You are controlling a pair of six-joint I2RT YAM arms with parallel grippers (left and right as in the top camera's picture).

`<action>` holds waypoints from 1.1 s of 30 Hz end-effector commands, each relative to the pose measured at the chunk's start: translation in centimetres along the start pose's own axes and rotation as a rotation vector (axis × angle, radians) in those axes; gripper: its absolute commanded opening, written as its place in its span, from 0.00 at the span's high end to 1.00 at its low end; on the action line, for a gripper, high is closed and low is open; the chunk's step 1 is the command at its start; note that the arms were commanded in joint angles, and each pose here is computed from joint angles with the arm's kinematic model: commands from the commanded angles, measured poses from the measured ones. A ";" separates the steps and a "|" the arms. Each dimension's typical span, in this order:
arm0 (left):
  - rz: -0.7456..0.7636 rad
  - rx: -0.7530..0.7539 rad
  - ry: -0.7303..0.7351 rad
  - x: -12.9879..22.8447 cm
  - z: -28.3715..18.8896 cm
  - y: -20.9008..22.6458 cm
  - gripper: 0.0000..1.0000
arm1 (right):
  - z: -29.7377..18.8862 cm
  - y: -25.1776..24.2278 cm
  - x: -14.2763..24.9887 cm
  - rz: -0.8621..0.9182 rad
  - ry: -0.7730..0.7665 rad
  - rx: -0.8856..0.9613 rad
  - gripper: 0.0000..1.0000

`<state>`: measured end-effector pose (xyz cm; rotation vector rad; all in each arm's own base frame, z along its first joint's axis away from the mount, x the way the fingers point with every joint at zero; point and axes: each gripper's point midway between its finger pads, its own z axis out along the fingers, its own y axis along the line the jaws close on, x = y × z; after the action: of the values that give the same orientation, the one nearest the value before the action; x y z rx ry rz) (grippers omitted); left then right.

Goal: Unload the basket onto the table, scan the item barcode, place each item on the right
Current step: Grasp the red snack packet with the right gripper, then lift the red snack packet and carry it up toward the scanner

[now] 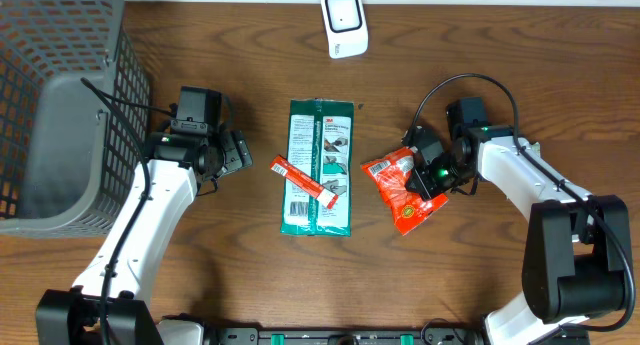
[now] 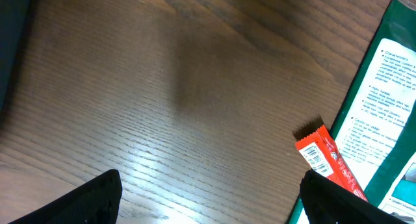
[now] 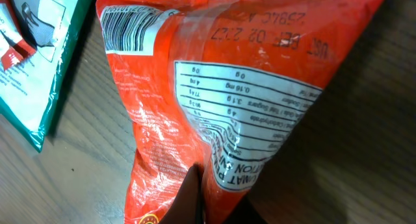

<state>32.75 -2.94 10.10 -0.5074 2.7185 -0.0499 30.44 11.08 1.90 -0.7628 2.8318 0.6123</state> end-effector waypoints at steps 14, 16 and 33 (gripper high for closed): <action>-0.008 -0.007 -0.007 -0.4 -0.1 0.1 0.12 | -2.5 0.5 -1.9 0.047 -0.026 0.029 0.99; -0.008 -0.007 -0.007 -0.4 -0.1 0.1 0.12 | -3.7 0.7 -2.8 0.066 -0.056 0.040 0.99; -0.008 -0.007 -0.007 -0.4 -0.1 0.1 0.12 | -16.9 3.7 -8.2 -0.005 -0.222 0.168 0.99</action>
<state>32.74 -2.93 10.09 -0.5069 2.7189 -0.0496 33.83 10.43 16.18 -0.6275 2.7264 0.4749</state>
